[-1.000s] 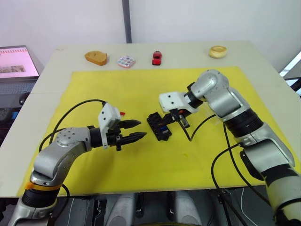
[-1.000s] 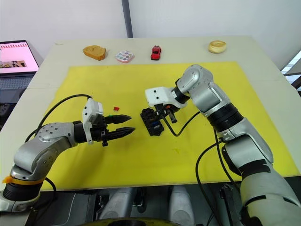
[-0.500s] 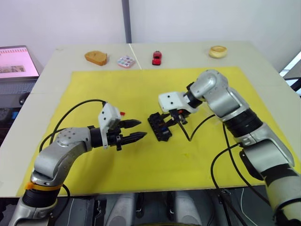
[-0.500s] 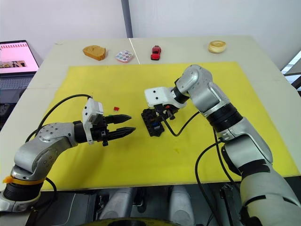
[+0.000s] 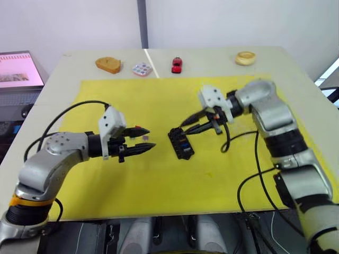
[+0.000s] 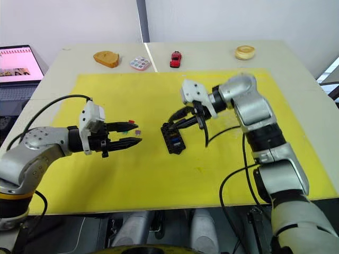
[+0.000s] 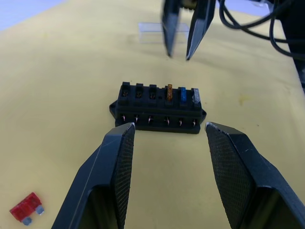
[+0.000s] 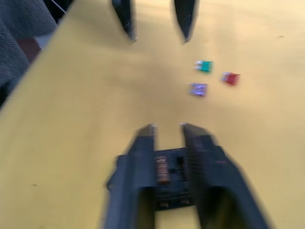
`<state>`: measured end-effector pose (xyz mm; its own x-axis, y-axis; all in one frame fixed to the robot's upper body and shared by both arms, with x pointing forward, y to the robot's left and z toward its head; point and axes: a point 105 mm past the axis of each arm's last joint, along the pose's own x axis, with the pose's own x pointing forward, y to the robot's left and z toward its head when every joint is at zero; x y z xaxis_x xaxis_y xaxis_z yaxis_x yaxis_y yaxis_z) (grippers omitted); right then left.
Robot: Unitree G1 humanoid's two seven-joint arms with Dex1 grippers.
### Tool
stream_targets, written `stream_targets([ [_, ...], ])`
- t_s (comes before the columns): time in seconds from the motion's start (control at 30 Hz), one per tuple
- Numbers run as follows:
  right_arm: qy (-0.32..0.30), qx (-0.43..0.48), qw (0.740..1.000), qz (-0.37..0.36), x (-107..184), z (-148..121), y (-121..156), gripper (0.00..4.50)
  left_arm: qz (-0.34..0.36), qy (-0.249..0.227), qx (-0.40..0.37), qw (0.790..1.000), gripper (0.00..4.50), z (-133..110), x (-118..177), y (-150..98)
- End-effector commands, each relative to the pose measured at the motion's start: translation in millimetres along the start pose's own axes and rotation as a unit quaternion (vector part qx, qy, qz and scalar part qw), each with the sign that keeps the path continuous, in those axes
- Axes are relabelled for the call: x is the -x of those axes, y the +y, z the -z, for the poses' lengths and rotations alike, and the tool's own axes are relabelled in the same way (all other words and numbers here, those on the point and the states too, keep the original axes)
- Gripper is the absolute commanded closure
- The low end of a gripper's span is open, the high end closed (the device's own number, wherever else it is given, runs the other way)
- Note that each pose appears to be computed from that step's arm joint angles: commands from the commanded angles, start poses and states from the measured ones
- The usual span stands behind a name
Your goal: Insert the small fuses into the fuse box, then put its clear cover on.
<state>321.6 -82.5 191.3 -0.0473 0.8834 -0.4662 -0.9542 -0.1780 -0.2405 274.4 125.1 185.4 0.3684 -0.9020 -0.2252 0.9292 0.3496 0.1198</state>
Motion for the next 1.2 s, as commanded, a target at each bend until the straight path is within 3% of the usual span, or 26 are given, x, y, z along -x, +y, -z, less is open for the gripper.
stream_targets([
  [0.03,-0.042,0.036,0.998,0.042,2.8,-12.5,-7.5,4.47,0.005,-0.013,-0.017,1.0,2.02,-16.8,9.5,2.5],
  [0.23,-0.04,0.016,0.997,0.057,-8.4,6.3,-5.1,4.47,0.017,0.003,0.014,1.0,2.02,-2.4,10.8,-1.5],
  [0.5,-0.032,0.006,0.997,0.066,-9.4,17.6,-6.3,4.47,0.007,0.034,0.001,0.999,2.02,12.5,12.7,-1.8],
  [1.2,0.022,-0.019,0.998,0.054,-13.9,53.7,2.6,4.47,-0.003,0.033,0.001,0.999,2.02,13.1,14.9,-1.5],
])
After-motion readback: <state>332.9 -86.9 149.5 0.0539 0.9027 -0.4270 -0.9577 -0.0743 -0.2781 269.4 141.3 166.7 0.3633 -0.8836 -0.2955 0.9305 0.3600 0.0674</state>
